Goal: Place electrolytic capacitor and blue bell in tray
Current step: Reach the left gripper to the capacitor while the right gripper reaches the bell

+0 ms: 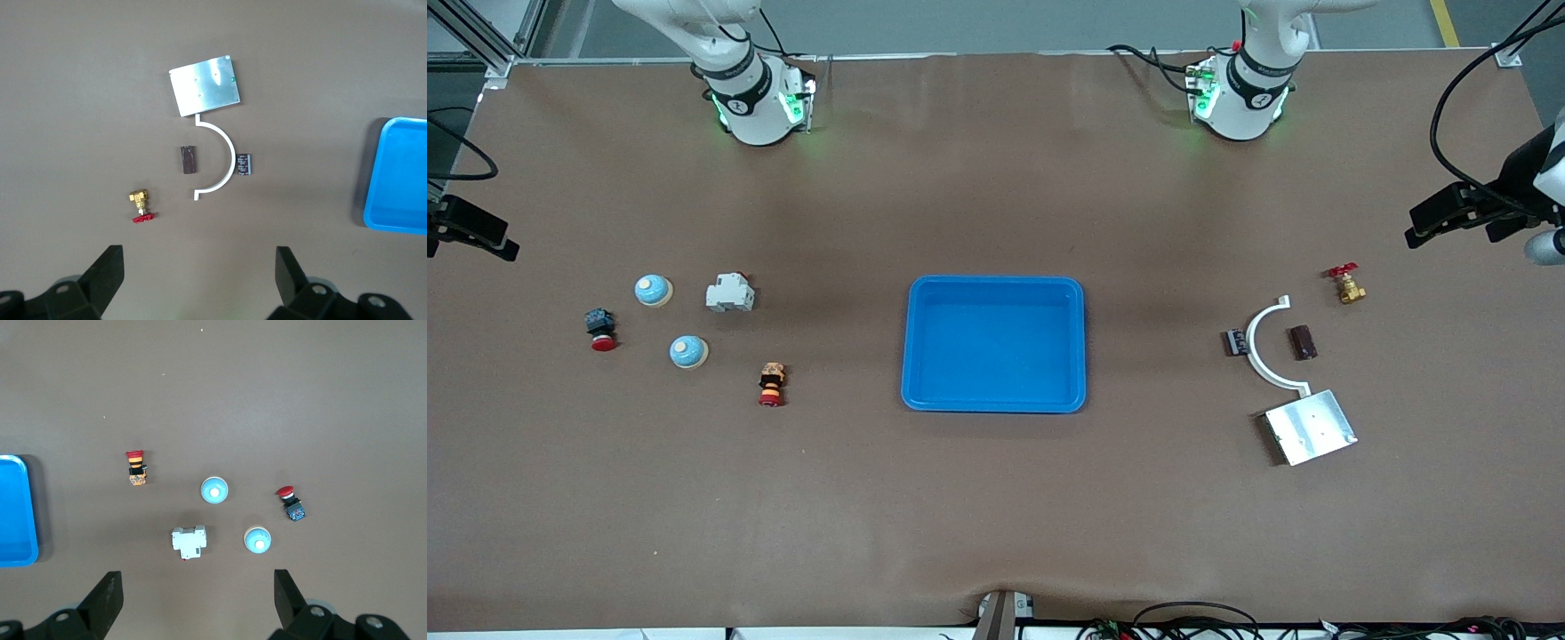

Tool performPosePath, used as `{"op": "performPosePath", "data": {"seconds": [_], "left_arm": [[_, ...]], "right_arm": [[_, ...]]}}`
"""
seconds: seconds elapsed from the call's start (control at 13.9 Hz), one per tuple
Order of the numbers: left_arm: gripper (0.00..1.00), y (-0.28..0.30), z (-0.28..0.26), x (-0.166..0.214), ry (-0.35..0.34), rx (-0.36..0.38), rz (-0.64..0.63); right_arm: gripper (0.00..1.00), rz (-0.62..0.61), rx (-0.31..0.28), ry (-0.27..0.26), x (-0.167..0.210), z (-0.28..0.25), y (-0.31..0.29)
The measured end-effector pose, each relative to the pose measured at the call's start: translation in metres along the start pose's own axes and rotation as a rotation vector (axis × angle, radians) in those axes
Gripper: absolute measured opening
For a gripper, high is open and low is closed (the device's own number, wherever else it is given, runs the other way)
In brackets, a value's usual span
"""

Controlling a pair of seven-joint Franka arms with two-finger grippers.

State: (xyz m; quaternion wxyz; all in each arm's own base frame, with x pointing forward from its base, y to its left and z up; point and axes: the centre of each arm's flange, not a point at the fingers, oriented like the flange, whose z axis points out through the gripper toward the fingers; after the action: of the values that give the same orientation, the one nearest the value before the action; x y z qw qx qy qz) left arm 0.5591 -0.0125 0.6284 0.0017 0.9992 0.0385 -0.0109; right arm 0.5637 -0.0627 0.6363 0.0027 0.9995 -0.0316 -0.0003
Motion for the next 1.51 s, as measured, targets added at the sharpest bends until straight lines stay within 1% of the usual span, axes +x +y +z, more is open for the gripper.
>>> {"op": "performPosePath", "data": {"seconds": [0.36, 0.57, 0.72, 0.79, 0.93, 1.15, 1.36, 1.51], "left_arm": [[1.0, -0.035, 0.032, 0.018, -0.058, 0.001, -0.061], [1.0, -0.047, 0.067, 0.029, -0.127, 0.003, -0.083], [1.0, -0.051, 0.099, 0.038, -0.178, 0.004, -0.089], [1.0, -0.053, 0.117, 0.043, -0.191, 0.004, -0.092], [1.0, -0.055, 0.154, 0.049, -0.194, 0.004, -0.095], [1.0, -0.056, 0.197, 0.051, -0.201, 0.003, -0.097], [1.0, -0.057, 0.24, 0.06, -0.216, 0.003, -0.098], [1.0, -0.061, 0.27, 0.065, -0.227, 0.001, -0.105]], "right_arm": [[1.0, 0.001, 0.0, 0.0, 0.0, 0.0, 0.0], [1.0, 0.001, 0.0, 0.0, 0.0, 0.0, 0.001], [1.0, 0.001, 0.0, -0.001, 0.0, 0.0, 0.001], [1.0, 0.001, 0.001, -0.002, 0.0, 0.0, 0.001], [1.0, 0.001, 0.003, -0.003, 0.0, 0.001, 0.0], [1.0, 0.004, 0.025, -0.015, 0.0, 0.008, 0.0], [1.0, 0.016, 0.027, -0.032, 0.003, 0.033, 0.006], [1.0, -0.001, 0.027, -0.028, 0.004, 0.06, 0.013]]}}
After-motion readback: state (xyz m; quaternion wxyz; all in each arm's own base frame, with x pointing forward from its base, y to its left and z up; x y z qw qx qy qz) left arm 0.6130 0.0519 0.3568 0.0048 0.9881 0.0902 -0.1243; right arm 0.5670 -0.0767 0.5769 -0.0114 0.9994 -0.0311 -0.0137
